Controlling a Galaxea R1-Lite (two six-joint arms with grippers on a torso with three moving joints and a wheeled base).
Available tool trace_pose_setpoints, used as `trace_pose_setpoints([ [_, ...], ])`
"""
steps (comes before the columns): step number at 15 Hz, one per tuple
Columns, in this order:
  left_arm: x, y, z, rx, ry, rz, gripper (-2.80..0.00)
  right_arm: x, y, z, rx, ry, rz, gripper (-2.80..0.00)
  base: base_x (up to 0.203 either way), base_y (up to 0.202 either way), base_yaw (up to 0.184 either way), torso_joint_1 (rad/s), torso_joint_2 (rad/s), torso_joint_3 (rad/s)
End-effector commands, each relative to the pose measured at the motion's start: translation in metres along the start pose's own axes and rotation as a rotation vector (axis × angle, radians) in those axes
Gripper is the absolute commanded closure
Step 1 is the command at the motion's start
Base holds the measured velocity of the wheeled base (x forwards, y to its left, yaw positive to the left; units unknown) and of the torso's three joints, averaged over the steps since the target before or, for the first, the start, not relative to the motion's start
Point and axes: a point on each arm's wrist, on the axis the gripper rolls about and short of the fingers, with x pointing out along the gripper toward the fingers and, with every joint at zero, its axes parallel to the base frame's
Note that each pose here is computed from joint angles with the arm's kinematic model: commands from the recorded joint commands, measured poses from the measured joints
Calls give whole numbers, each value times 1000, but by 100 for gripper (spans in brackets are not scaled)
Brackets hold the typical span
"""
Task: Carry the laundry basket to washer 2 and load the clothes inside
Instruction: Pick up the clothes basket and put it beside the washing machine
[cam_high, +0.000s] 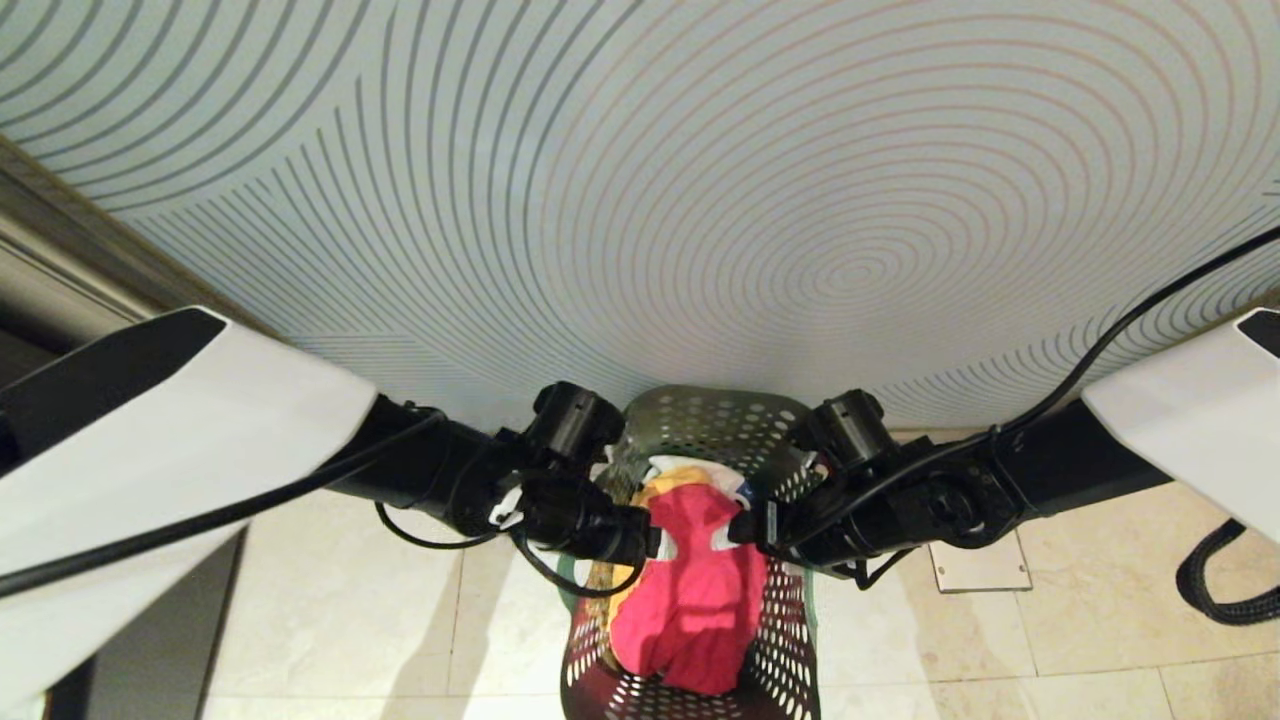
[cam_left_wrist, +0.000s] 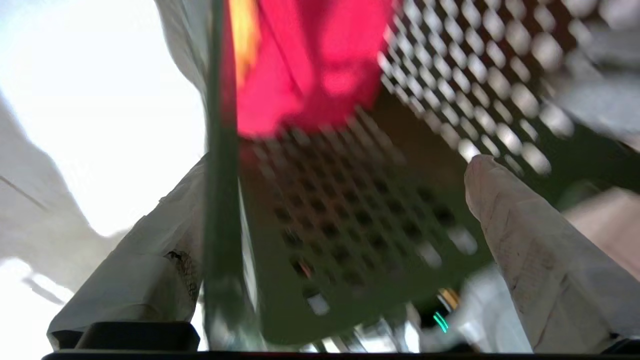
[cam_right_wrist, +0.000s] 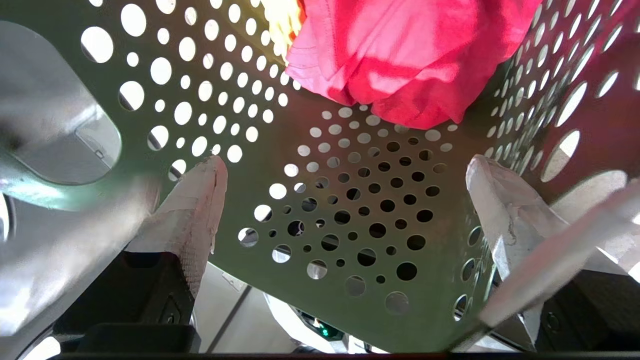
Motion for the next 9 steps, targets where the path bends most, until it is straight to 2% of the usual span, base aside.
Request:
trace_pose_setpoints([
  [1,-12,-3,3,-27,15,-35,-280,1,2,-1,-1,5,4,-280,0,0,0,0,0,0],
  [3,-9,-2,1,-74,32,-34,-280,1,2,-2,-3,0,-1,-280,0,0,0,0,0,0],
  [7,-7,-1,4,-91,30,-49,-280,1,2,-1,-4,-8,-13,-280,0,0,0,0,0,0],
  [9,-6,-2,3,-133,45,-70,-280,1,2,-1,-4,-11,-16,-280,0,0,0,0,0,0],
])
